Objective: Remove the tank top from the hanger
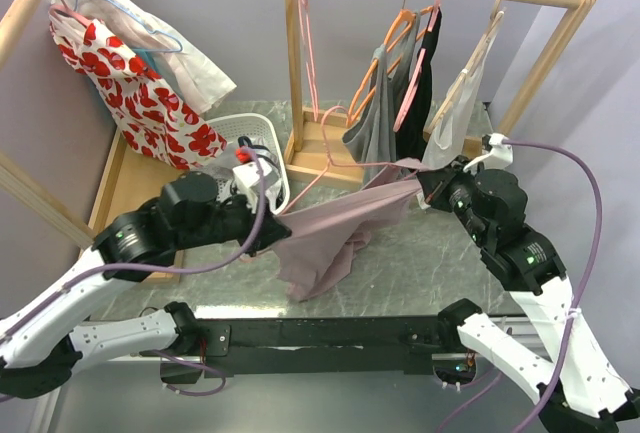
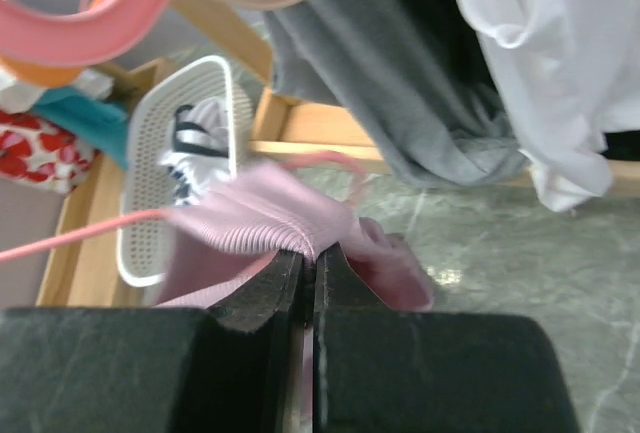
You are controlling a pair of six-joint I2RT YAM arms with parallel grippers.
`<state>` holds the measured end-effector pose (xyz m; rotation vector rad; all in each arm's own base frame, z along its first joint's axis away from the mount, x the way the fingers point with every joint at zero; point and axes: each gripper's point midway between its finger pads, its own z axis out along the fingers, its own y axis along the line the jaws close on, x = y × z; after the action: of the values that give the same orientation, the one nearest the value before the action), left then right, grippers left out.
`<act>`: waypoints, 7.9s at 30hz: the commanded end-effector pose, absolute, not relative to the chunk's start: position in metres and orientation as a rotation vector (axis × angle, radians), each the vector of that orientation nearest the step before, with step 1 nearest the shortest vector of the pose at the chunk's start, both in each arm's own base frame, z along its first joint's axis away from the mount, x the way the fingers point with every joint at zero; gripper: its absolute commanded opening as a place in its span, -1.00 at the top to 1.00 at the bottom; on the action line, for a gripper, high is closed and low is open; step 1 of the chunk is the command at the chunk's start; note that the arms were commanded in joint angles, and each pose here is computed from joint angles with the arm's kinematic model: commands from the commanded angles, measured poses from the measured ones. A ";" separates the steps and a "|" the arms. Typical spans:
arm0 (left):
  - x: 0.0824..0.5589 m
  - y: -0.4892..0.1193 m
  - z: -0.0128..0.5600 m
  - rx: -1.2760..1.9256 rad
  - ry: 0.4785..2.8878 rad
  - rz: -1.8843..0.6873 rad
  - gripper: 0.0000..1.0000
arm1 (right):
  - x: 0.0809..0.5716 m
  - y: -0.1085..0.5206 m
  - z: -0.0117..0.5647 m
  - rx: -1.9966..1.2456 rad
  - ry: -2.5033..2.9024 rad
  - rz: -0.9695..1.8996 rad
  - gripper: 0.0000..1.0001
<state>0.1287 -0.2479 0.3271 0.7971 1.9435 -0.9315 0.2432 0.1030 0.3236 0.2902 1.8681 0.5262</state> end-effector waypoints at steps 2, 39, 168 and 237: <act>0.120 -0.230 0.380 0.704 1.780 -0.994 0.98 | 0.254 0.073 0.307 0.380 1.900 0.358 1.00; 0.104 -0.248 0.388 0.830 1.784 -1.095 0.98 | 0.255 0.093 0.277 0.329 1.949 0.509 0.70; 0.139 -0.352 0.308 0.881 1.819 -0.950 0.98 | 0.227 0.155 0.324 0.543 1.634 1.225 1.00; 0.159 -0.301 0.273 0.725 1.942 -0.709 0.59 | 0.231 0.115 0.343 0.566 1.582 0.956 1.00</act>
<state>0.1426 -0.3346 0.2798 0.8328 1.8964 -0.8628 0.2238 0.1434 0.3139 0.5574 1.6933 1.1072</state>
